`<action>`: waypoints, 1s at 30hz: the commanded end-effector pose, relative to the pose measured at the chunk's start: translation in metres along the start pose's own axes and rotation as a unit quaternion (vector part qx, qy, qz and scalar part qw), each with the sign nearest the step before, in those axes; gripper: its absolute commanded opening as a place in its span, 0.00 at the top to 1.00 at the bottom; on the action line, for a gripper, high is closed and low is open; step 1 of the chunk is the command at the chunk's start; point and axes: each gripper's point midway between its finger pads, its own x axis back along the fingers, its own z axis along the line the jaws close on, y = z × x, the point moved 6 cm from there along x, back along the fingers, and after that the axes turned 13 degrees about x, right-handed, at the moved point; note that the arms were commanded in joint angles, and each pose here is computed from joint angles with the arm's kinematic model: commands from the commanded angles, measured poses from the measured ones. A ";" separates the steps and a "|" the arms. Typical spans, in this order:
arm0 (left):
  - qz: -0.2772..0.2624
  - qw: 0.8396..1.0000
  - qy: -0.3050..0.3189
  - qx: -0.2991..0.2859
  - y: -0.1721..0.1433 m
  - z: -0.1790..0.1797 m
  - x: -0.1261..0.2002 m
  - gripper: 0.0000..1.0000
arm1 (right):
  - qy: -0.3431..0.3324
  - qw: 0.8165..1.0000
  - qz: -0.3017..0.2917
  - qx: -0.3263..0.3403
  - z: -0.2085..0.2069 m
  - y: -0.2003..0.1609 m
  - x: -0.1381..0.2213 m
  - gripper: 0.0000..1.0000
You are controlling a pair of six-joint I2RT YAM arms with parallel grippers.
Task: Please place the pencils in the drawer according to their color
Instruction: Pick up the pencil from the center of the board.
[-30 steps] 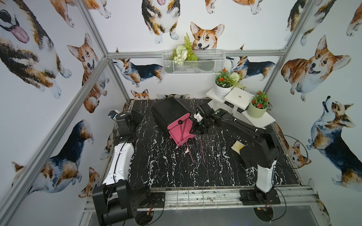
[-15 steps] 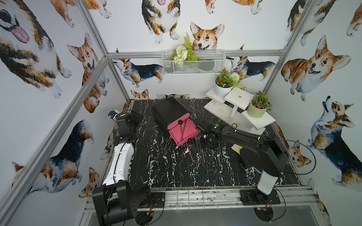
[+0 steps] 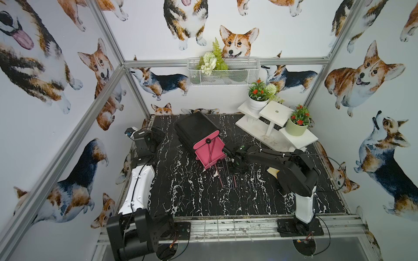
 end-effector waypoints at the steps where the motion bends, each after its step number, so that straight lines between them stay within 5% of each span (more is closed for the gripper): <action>1: -0.006 1.000 -0.007 -0.005 0.003 -0.004 0.000 0.00 | -0.003 1.000 -0.003 0.002 0.001 0.003 -0.002 0.69; 30: -0.003 1.000 -0.005 -0.006 0.002 -0.003 -0.001 0.00 | -0.026 0.998 0.056 -0.027 -0.027 -0.010 -0.029 0.78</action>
